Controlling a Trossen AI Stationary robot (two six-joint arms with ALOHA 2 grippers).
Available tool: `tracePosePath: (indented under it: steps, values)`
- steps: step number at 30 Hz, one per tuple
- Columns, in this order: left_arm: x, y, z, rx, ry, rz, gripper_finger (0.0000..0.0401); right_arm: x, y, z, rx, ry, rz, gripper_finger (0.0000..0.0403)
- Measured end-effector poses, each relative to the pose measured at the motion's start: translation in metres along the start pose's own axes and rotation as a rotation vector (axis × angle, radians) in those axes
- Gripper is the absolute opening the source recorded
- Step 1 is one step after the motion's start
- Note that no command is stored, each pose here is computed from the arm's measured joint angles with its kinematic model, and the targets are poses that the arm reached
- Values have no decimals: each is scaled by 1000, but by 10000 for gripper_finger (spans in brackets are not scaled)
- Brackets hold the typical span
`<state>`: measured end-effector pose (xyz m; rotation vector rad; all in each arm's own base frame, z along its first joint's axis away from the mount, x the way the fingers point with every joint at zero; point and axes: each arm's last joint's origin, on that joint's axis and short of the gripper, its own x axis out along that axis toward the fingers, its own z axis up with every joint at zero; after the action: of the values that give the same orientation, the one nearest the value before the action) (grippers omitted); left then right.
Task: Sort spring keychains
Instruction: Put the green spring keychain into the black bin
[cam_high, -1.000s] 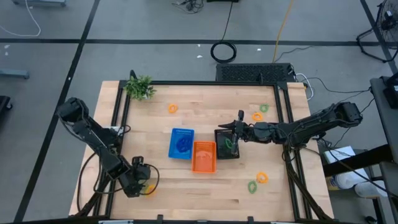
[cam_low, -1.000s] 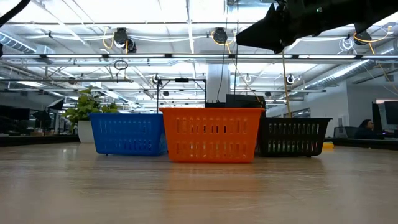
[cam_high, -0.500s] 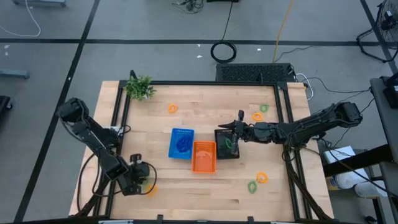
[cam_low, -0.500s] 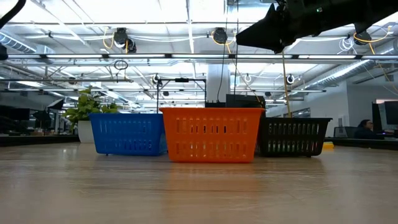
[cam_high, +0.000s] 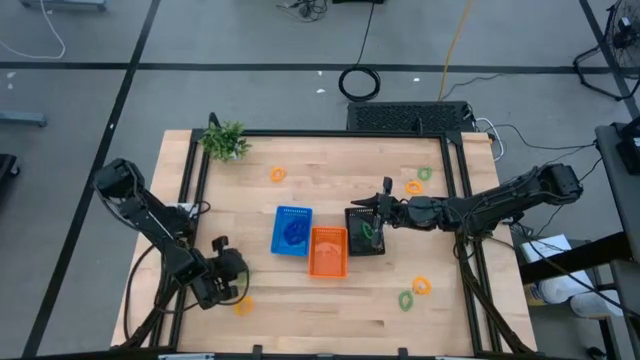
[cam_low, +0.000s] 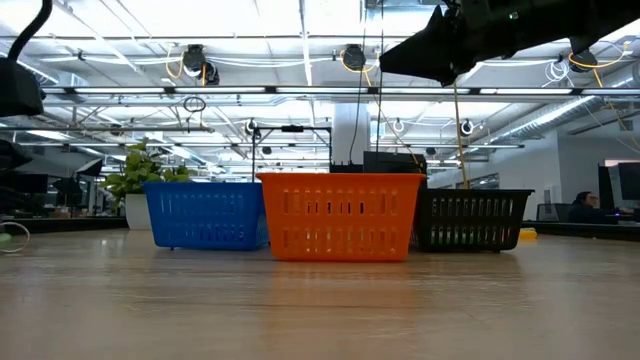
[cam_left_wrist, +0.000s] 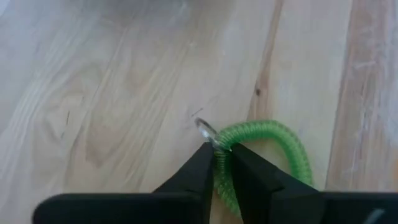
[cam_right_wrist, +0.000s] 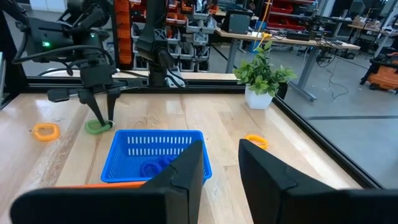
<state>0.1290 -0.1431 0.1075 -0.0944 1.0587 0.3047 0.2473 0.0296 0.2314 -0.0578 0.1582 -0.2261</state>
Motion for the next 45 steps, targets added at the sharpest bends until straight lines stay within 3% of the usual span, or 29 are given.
tracePosePath:
  steps: [5,17,23,30,35,45]
  values:
    - [-5,0,2,65,15,-45,12,0,0,0,2,-1,0,89]
    - [-38,15,30,61,-115,-207,11,0,0,0,11,-4,-1,89]
    - [-53,19,55,130,-321,-283,6,0,0,0,11,-4,-1,89]
    - [-70,28,95,293,-657,-241,13,0,0,0,11,-4,-1,89]
    - [-70,43,119,353,-765,-242,9,0,0,0,11,-4,-1,89]
    - [-63,75,164,462,-994,-438,9,0,0,1,12,-8,-1,89]
